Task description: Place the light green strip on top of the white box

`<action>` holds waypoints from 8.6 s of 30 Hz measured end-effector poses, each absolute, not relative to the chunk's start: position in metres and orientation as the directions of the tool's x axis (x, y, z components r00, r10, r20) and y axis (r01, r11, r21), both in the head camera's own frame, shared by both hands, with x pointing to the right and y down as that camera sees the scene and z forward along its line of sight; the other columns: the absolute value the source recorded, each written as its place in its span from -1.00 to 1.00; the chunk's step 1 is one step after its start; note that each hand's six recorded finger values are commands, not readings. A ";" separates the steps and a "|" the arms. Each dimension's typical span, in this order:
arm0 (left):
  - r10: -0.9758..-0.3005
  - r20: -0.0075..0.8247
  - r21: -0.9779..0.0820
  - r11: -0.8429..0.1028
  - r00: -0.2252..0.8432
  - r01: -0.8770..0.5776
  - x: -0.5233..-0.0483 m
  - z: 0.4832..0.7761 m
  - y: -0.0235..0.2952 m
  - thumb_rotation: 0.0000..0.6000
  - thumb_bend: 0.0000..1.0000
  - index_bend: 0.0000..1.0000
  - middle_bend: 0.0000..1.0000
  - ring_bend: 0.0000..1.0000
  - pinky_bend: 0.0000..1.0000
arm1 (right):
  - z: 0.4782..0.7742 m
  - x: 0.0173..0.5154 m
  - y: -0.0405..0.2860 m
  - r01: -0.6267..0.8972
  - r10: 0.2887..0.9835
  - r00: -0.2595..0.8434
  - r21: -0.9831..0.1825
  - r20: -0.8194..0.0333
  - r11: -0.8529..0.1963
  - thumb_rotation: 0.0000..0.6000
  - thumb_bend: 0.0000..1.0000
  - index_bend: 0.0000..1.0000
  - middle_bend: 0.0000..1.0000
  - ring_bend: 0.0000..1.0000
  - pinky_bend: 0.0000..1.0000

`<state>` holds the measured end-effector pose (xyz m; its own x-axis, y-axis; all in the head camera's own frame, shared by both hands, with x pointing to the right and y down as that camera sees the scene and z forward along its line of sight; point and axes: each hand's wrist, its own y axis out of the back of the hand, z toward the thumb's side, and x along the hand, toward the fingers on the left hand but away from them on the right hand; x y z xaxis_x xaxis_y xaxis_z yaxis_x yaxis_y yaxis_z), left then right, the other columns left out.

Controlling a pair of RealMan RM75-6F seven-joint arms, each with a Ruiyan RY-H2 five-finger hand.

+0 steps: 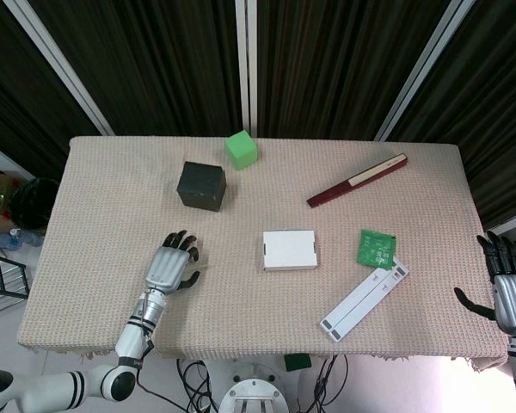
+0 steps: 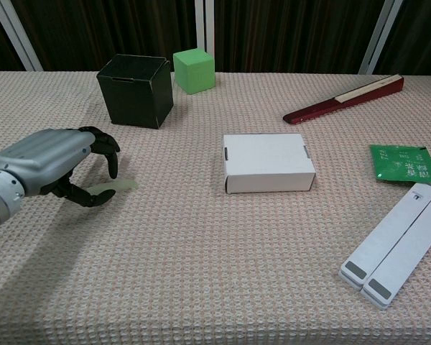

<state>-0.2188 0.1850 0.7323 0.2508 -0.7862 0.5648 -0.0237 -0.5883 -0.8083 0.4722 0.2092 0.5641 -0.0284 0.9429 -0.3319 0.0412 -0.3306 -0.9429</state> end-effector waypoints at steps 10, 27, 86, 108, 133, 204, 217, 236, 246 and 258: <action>-0.786 0.565 -0.805 -0.592 0.249 -0.040 -0.218 0.735 0.185 0.67 -0.37 -0.01 -0.57 -0.81 -0.70 | 0.564 0.475 0.209 0.038 0.942 -0.038 -0.943 -0.333 -0.332 0.69 -0.64 -1.00 -1.00 -1.00 -1.00; -0.782 0.570 -0.799 -0.599 0.251 -0.054 -0.218 0.737 0.186 0.92 -0.36 0.08 -0.54 -0.80 -0.70 | 0.565 0.476 0.209 0.040 0.945 -0.037 -0.945 -0.326 -0.324 0.69 -0.63 -1.00 -1.00 -1.00 -1.00; -0.640 0.459 -0.764 -0.638 0.617 -0.093 -0.113 0.647 0.144 1.00 -0.11 0.23 -0.48 -0.79 -0.63 | 0.552 0.496 0.210 0.081 0.959 -0.074 -0.960 -0.274 -0.268 0.69 -0.59 -1.00 -1.00 -1.00 -1.00; -0.609 0.533 -0.743 -0.669 0.587 -0.019 -0.029 0.700 0.095 1.00 -0.10 0.26 -0.48 -0.79 -0.61 | 0.550 0.504 0.208 0.080 0.963 -0.075 -0.964 -0.260 -0.255 0.68 -0.59 -1.00 -1.00 -1.00 -1.00; -0.594 0.558 -0.715 -0.698 0.579 -0.026 -0.014 0.727 0.098 1.00 -0.11 0.25 -0.48 -0.79 -0.61 | 0.548 0.511 0.208 0.097 0.966 -0.083 -0.967 -0.245 -0.237 0.70 -0.59 -1.00 -1.00 -1.00 -1.00; -0.890 0.417 -0.874 -0.449 0.184 -0.188 -0.374 0.643 0.177 0.90 -0.81 -0.76 -0.80 -0.95 -0.72 | 0.623 0.292 0.157 -0.146 0.673 0.547 -0.849 -0.497 -0.508 1.00 1.00 -0.91 -1.00 -1.00 -1.00; -0.889 0.424 -0.868 -0.454 0.174 -0.200 -0.384 0.645 0.178 0.92 -0.81 -0.76 -0.80 -0.95 -0.72 | 0.660 0.240 0.157 -0.196 0.603 0.555 -0.794 -0.573 -0.575 1.00 1.00 -0.70 -1.00 -1.00 -1.00; -0.892 0.399 -0.869 -0.442 0.215 -0.221 -0.383 0.641 0.183 0.97 -0.81 -0.76 -0.80 -0.95 -0.72 | 0.686 0.226 0.153 -0.210 0.618 0.532 -0.798 -0.578 -0.565 1.00 1.00 -0.51 -1.00 -1.00 -1.00; -0.887 0.411 -0.865 -0.452 0.211 -0.218 -0.386 0.644 0.182 0.97 -0.81 -0.76 -0.80 -0.95 -0.72 | 0.698 0.223 0.148 -0.211 0.618 0.516 -0.787 -0.593 -0.580 1.00 1.00 -0.51 -1.00 -1.00 -1.00; -0.884 0.415 -0.864 -0.457 0.215 -0.211 -0.385 0.644 0.183 0.96 -0.81 -0.76 -0.80 -0.95 -0.72 | 0.705 0.218 0.148 -0.209 0.608 0.524 -0.782 -0.597 -0.588 1.00 1.00 -0.51 -1.00 -1.00 -1.00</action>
